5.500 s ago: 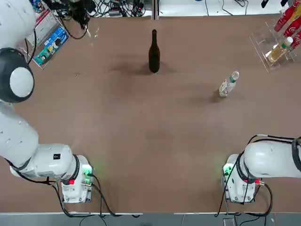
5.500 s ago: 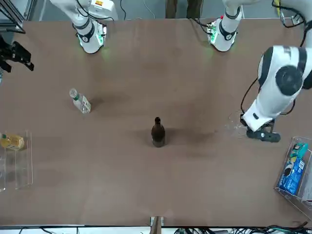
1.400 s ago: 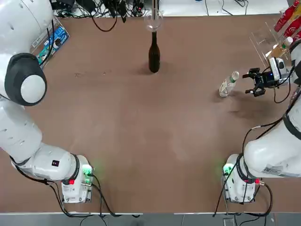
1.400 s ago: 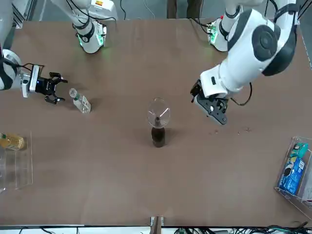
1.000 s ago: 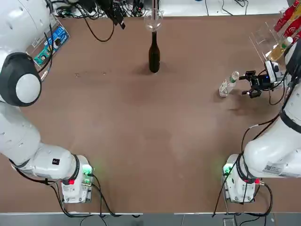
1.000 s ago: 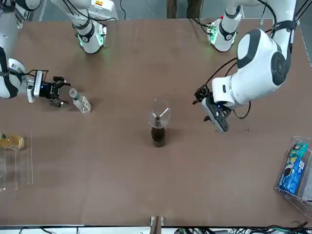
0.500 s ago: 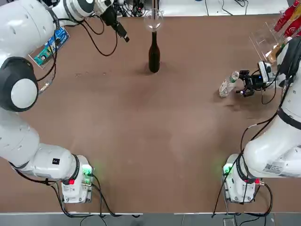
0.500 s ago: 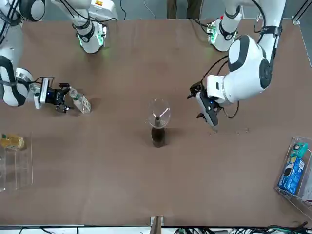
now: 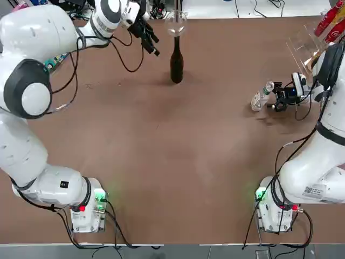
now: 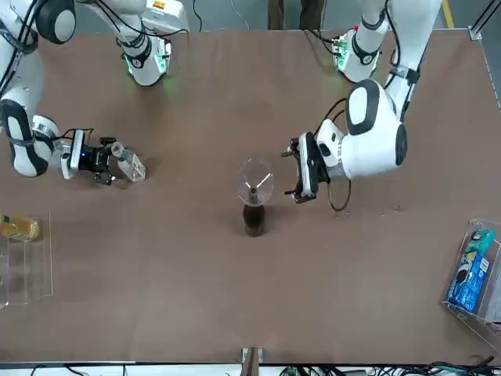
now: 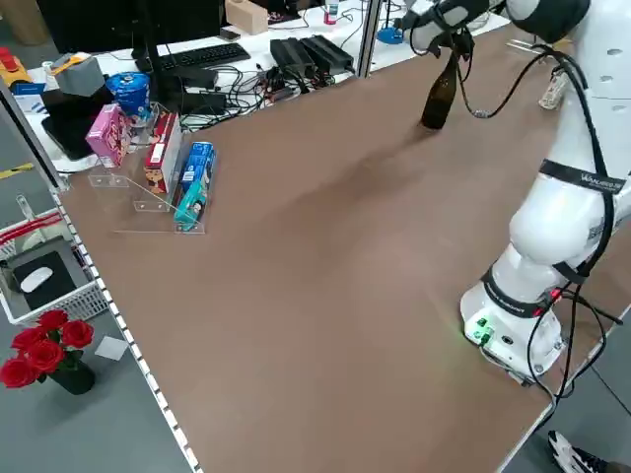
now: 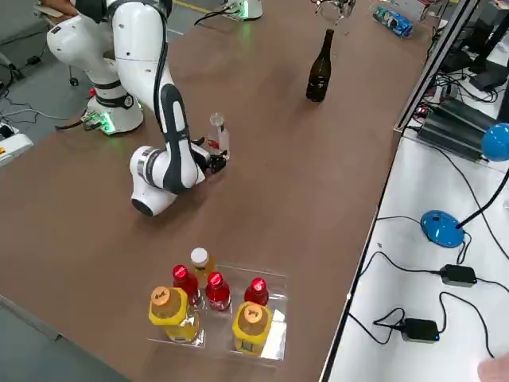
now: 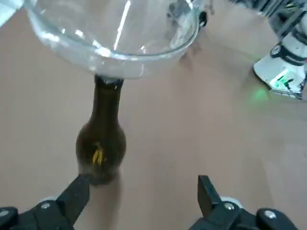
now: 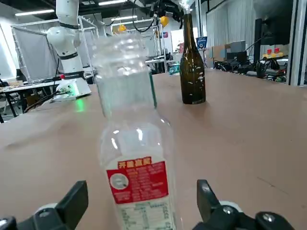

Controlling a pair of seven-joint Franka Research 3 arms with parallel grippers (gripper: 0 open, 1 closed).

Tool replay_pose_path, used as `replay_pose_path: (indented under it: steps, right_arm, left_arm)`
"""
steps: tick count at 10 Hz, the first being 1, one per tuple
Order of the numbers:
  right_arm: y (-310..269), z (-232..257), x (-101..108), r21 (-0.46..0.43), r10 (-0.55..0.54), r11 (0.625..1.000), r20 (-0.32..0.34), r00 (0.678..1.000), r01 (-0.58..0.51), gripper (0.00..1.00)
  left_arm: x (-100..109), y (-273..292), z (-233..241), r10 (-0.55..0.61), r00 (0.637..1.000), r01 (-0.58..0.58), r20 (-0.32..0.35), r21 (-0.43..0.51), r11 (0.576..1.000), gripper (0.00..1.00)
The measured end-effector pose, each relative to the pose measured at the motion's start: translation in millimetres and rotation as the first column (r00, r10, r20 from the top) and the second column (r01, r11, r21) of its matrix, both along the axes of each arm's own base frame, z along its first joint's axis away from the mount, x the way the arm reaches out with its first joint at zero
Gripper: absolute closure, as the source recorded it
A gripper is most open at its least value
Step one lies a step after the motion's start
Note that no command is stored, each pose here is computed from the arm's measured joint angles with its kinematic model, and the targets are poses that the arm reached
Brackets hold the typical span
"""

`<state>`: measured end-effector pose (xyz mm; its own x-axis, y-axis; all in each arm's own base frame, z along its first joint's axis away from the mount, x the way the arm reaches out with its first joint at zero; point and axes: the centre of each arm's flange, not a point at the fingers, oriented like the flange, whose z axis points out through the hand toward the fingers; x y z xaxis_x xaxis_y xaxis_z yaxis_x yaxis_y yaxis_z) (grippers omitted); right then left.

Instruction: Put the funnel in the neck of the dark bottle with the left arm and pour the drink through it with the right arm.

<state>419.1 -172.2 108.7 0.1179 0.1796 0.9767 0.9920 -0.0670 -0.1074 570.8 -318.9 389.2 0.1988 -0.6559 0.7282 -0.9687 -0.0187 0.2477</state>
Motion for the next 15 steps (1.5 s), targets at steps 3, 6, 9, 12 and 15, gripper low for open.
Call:
replay_pose_path:
  steps: [3,6,9,12,15]
  right_arm:
    - [18,-11,6,0.030,0.016,0.999,-0.001,1.000,-0.016,0.00]
    - [24,-12,8,0.048,0.028,0.998,0.001,1.000,-0.028,0.13]
    - [27,-11,8,0.057,0.034,0.998,0.002,0.999,-0.034,0.49]
    - [32,-10,9,0.073,0.040,0.997,-0.024,0.999,-0.038,0.56]
    - [38,8,20,0.089,0.043,0.995,-0.041,0.998,-0.039,0.56]
  left_arm:
    - [14,-15,-22,-0.019,0.998,0.031,0.061,-0.216,0.976,0.00]
    - [25,-25,-25,-0.007,0.996,0.035,0.094,-0.306,0.951,0.00]
    - [36,-42,-28,-0.001,0.995,0.039,0.100,-0.374,0.927,0.00]
    - [42,-56,-43,0.001,0.988,0.069,0.152,-0.453,0.889,0.00]
    - [40,-65,-50,0.006,0.983,0.087,0.184,-0.494,0.865,0.00]
